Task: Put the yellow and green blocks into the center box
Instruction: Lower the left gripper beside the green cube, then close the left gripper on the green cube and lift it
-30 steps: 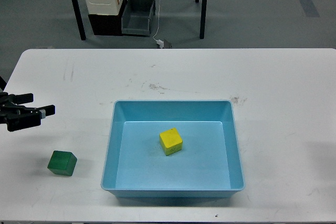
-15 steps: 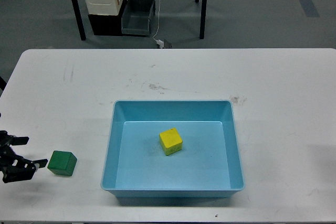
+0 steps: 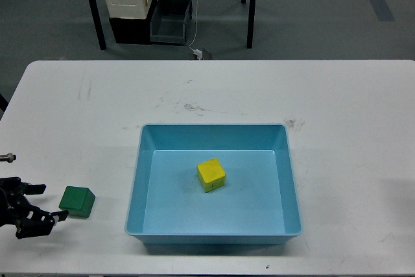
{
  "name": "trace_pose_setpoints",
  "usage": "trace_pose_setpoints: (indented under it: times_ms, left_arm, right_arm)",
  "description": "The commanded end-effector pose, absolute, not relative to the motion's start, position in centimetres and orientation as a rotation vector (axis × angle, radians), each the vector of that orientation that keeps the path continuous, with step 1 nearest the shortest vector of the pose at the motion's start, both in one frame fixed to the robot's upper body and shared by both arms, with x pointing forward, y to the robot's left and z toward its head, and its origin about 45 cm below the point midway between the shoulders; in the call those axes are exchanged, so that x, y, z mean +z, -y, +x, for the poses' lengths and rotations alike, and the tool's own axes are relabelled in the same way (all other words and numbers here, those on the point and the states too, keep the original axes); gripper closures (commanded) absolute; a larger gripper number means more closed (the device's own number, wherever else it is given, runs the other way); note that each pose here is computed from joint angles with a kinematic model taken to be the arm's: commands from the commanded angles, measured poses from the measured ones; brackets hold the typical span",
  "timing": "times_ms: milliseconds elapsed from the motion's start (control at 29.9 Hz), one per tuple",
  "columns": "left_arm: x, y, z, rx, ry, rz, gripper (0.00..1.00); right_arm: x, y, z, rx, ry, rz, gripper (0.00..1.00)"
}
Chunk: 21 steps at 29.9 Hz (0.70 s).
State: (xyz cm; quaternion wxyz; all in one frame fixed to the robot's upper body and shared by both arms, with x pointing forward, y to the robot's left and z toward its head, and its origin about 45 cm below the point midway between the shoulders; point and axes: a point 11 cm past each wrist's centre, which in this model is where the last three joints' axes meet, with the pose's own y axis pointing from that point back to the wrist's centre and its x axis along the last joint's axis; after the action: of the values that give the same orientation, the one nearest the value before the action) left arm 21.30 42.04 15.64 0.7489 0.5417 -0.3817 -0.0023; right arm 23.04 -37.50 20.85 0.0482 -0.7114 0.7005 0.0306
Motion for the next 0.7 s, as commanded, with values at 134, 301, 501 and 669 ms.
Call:
trace_pose_setpoints:
  times_ms: [134, 301, 501, 669]
  left_arm:
    - [14.2, -40.5, 20.7, -0.014, 0.813, 1.139, 0.01]
    - [13.8, -39.7, 20.9, -0.005, 0.816, 1.115, 0.01]
    - [13.5, -39.0, 22.1, 0.028, 0.835, 1.099, 0.08]
    - [13.7, -39.6, 23.7, 0.086, 0.903, 1.104, 0.22]
  right_arm:
    - [20.7, 37.6, 22.9, 0.098, -2.146, -2.168, 0.0]
    - [20.7, 37.6, 22.9, 0.096, -2.147, -2.165, 0.0]
    - [20.7, 37.6, 22.8, 0.098, -2.148, -2.165, 0.0]
    - [20.7, 37.7, 22.8, 0.099, -2.153, -2.164, 0.0]
